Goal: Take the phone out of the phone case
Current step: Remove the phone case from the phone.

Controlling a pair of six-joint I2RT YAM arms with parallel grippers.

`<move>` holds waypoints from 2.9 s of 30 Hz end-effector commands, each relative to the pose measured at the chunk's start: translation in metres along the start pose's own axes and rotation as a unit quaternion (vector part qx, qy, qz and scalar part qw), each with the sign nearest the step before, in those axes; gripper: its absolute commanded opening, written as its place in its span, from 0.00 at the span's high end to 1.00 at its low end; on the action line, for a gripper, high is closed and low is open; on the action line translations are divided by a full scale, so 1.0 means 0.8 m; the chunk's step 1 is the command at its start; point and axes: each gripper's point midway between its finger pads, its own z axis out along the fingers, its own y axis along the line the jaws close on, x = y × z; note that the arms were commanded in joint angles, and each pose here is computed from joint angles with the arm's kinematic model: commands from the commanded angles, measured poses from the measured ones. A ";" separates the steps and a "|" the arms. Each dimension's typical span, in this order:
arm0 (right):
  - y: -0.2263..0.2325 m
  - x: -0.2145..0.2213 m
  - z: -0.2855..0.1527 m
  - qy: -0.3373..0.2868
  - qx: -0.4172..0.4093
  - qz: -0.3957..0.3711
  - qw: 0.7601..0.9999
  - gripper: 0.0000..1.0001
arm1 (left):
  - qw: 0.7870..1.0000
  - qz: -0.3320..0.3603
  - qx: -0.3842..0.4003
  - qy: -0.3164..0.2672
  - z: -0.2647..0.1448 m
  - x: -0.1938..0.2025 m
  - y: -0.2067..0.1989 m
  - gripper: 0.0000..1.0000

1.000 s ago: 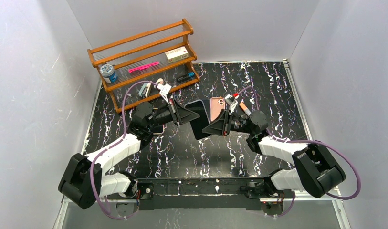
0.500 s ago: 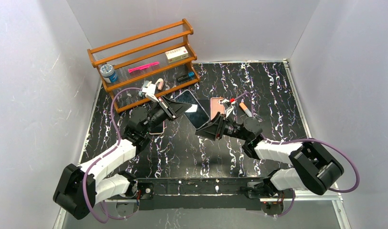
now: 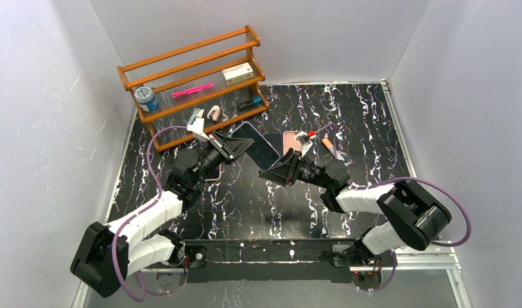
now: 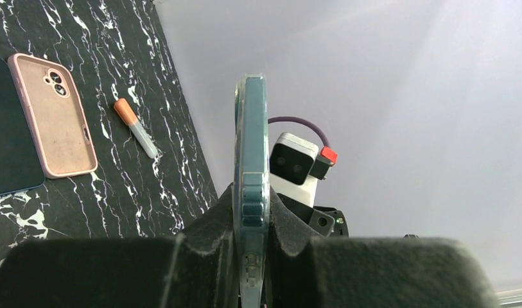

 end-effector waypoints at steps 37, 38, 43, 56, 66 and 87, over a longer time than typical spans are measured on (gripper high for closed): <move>-0.033 -0.044 0.028 0.053 0.032 -0.398 0.915 0.99 | 0.997 -0.069 0.007 0.023 0.001 0.001 -0.027 1.00; -0.036 -0.043 0.027 0.056 0.038 -0.397 0.916 0.99 | 0.998 -0.062 0.005 0.023 0.001 0.001 -0.026 1.00; -0.050 -0.027 0.012 0.080 0.057 -0.374 0.922 0.91 | 0.999 -0.011 0.012 0.038 0.001 -0.009 -0.027 1.00; -0.046 0.005 -0.042 0.153 0.064 -0.331 0.929 0.35 | 0.964 0.208 0.027 0.162 -0.013 -0.005 -0.029 1.00; -0.009 -0.001 -0.027 0.192 -0.001 -0.334 0.923 0.32 | 0.919 0.282 0.113 0.251 -0.031 0.018 -0.064 1.00; 0.027 0.008 -0.020 0.250 -0.107 -0.340 0.900 0.62 | 0.898 0.283 0.165 0.293 -0.048 0.033 -0.085 1.00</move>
